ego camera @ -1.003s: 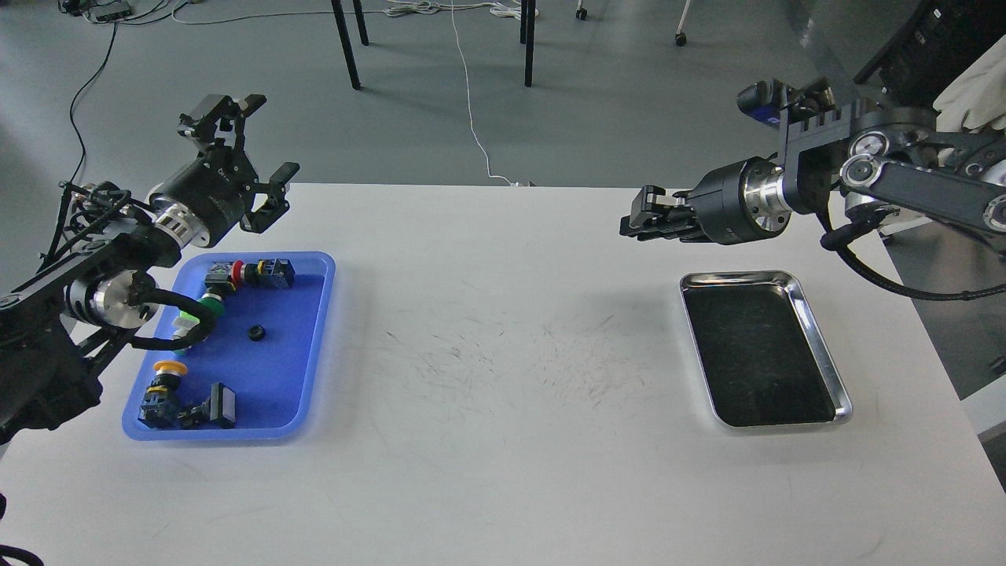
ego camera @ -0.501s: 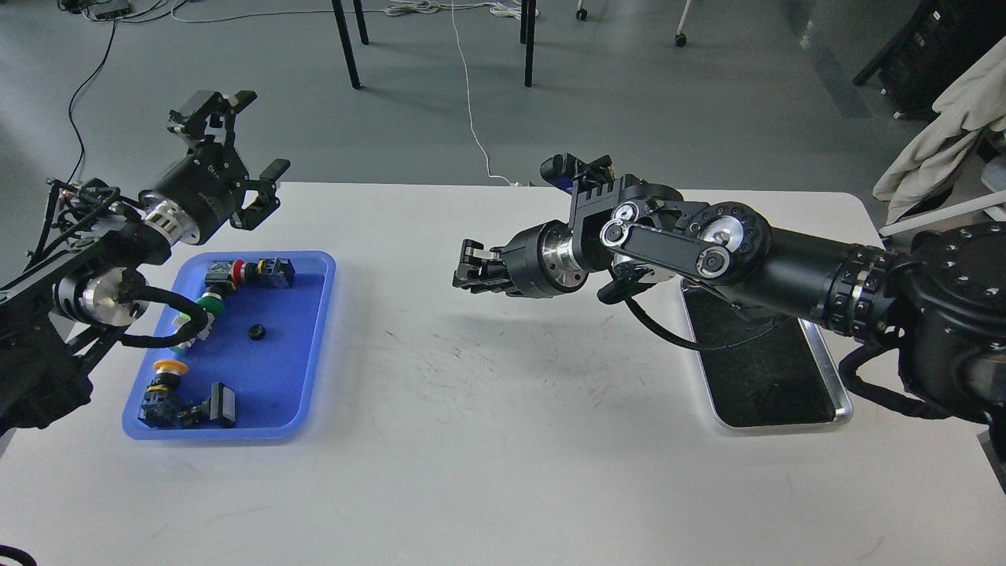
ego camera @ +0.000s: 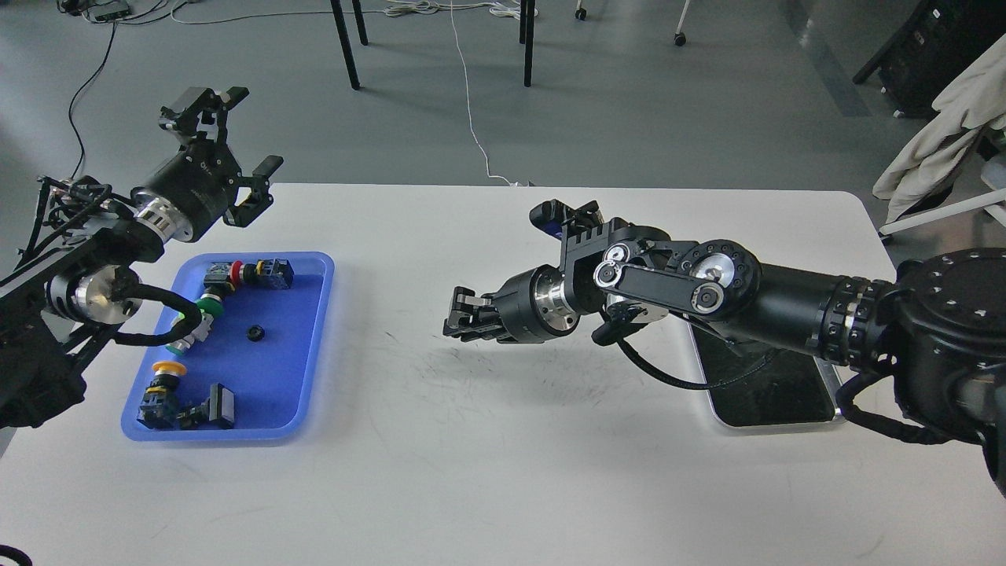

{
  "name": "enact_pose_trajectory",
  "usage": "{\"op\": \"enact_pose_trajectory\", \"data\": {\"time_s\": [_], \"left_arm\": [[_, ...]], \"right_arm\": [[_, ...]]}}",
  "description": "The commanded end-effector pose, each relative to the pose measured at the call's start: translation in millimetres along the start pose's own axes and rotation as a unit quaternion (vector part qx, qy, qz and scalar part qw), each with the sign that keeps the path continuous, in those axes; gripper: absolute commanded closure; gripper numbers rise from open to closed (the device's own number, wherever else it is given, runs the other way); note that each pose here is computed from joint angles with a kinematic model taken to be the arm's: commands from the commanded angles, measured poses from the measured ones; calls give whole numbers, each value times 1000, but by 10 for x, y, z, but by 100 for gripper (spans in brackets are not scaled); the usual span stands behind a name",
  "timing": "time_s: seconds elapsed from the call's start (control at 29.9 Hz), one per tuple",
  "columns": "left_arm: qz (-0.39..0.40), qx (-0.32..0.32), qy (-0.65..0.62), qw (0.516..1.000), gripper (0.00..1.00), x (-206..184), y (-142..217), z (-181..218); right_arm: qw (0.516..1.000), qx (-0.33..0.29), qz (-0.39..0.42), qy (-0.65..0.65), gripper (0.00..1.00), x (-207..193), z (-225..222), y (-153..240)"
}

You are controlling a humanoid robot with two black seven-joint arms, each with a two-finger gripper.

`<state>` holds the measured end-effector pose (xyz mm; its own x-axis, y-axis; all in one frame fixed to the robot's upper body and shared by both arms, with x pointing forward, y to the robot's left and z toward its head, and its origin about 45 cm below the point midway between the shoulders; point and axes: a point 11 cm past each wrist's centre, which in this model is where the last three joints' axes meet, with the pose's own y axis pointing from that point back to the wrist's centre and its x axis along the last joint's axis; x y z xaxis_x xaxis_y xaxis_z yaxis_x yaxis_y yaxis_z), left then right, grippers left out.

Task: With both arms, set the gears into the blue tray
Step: 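Carry the gear to the table centre and open the right gripper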

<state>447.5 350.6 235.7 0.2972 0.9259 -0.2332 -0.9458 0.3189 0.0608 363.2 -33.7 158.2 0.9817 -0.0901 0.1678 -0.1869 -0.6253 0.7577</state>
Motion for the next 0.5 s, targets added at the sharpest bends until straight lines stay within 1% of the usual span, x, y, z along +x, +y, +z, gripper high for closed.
{"op": "enact_pose_trajectory", "data": {"time_s": [0.0,0.13,0.2,0.23,0.27,0.3,0.33,0.37,0.4,0.47], "left_arm": [[0,0,0,1000,2,-4,-3,3],[-1,-2,1,1000,2,-8,-5,9],[-1,-2,1,1000,2,-8,-5,9],[-1,-1,1,1000,2,-6,-2,2],[-1,-2,1,1000,2,-8,-5,9],[0,-2,1,1000,2,0,-1,6],[-1,-2,2,1000,2,-10,-5,2],[-1,-3,1,1000,2,-13,-9,9],[-2,-2,2,1000,2,-19,-12,5],[2,-2,1,1000,2,-11,-12,5]], "right_arm": [[1000,-20,-14,8,97,-131,137,-60],[1000,-22,-15,10,95,-141,148,-63],[1000,-22,-14,10,88,-137,148,-63],[1000,-23,-10,9,78,-131,155,-65],[1000,-21,-7,8,66,-123,153,-65],[1000,-18,-2,6,51,-113,145,-65],[1000,-17,5,5,32,-98,142,-65],[1000,-15,10,1,15,-88,136,-66],[1000,-14,18,-1,9,-72,135,-66],[1000,-13,27,-3,8,-40,130,-60]]}}
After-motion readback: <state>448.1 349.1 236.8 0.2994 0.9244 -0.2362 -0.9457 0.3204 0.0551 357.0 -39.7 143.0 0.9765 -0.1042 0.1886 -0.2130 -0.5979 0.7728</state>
